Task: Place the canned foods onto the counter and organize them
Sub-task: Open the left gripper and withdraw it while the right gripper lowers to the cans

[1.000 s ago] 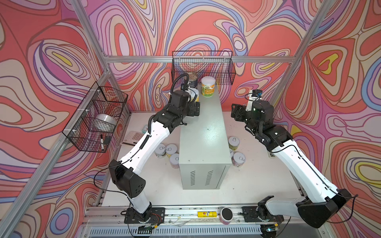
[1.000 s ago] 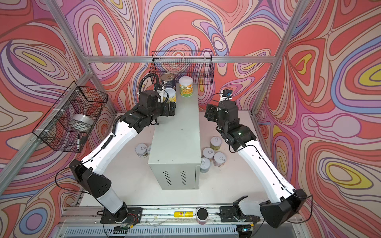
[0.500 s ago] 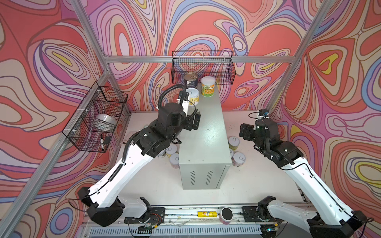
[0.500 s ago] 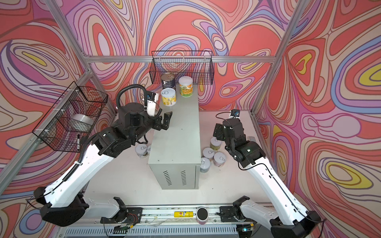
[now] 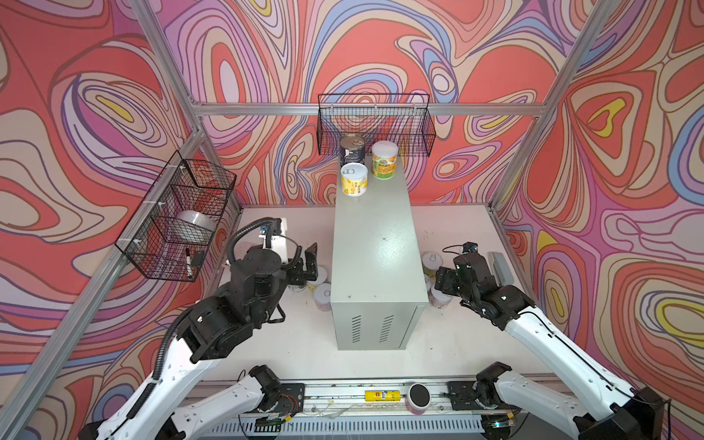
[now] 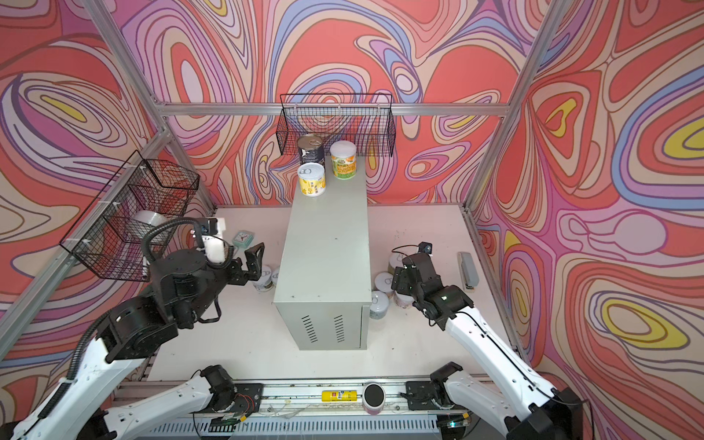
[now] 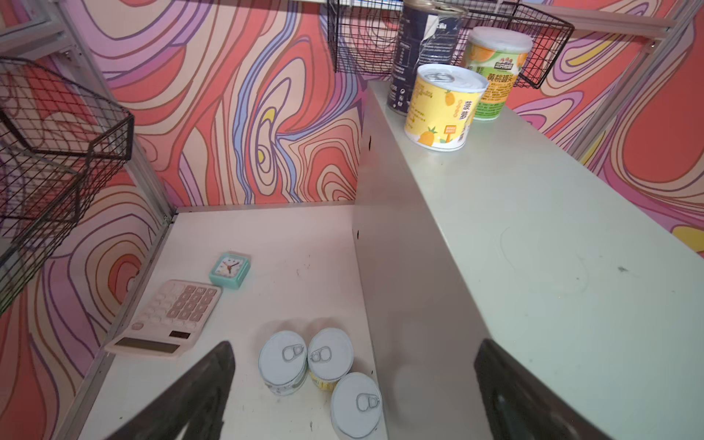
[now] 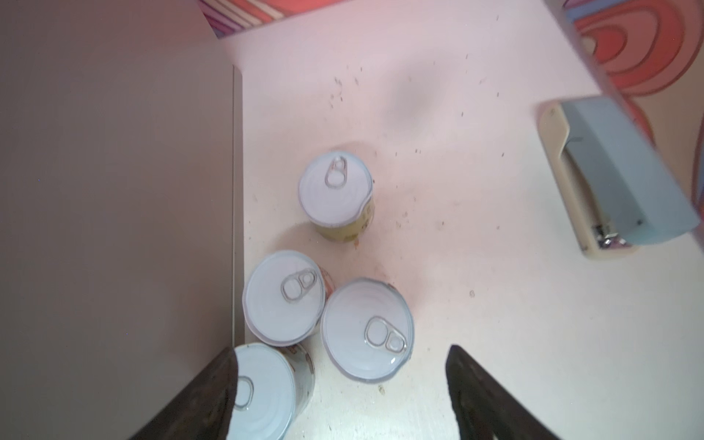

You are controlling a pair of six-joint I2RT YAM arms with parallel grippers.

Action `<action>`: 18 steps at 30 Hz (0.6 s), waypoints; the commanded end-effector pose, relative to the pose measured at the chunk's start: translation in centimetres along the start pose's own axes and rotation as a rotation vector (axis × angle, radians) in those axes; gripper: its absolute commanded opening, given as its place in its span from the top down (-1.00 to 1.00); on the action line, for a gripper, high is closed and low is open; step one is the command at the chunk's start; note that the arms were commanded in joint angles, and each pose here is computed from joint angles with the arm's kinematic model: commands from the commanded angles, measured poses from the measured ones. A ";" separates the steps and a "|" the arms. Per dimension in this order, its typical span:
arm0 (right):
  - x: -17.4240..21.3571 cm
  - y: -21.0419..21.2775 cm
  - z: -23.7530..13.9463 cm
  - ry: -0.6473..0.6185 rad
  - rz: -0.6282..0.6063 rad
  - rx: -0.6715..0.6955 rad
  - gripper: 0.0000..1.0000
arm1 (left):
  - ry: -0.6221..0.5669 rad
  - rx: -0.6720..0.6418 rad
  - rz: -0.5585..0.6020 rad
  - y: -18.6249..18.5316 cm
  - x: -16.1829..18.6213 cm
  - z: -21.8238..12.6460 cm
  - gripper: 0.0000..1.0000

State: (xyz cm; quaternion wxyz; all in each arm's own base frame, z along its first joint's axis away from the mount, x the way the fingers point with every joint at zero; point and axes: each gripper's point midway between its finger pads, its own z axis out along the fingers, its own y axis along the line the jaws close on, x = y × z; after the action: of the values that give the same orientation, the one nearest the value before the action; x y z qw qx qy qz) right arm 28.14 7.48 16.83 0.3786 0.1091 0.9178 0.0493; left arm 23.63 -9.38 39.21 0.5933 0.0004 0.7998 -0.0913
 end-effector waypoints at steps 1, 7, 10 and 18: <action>1.2 0.5 0.8 0.026 0.068 -0.047 -0.72 | 0.049 -0.076 -0.036 2.4 3.0 -0.5 -0.96; 3.3 -0.5 2.0 0.092 0.058 0.003 -0.68 | 0.117 -0.058 -0.070 1.9 7.7 1.3 -0.91; 4.0 -0.9 2.4 0.114 0.060 0.025 -0.66 | 0.128 -0.050 -0.062 1.5 9.1 2.5 -0.91; 6.2 -1.8 3.3 0.161 0.112 0.057 -0.61 | 0.143 -0.043 -0.079 1.4 11.4 3.7 -0.95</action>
State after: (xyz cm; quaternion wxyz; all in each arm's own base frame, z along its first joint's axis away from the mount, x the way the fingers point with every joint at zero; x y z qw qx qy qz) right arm 26.32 7.46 10.93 0.3070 0.1473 0.9388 0.0516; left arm 23.57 -9.46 26.72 0.5200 -0.0183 0.8510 -0.0710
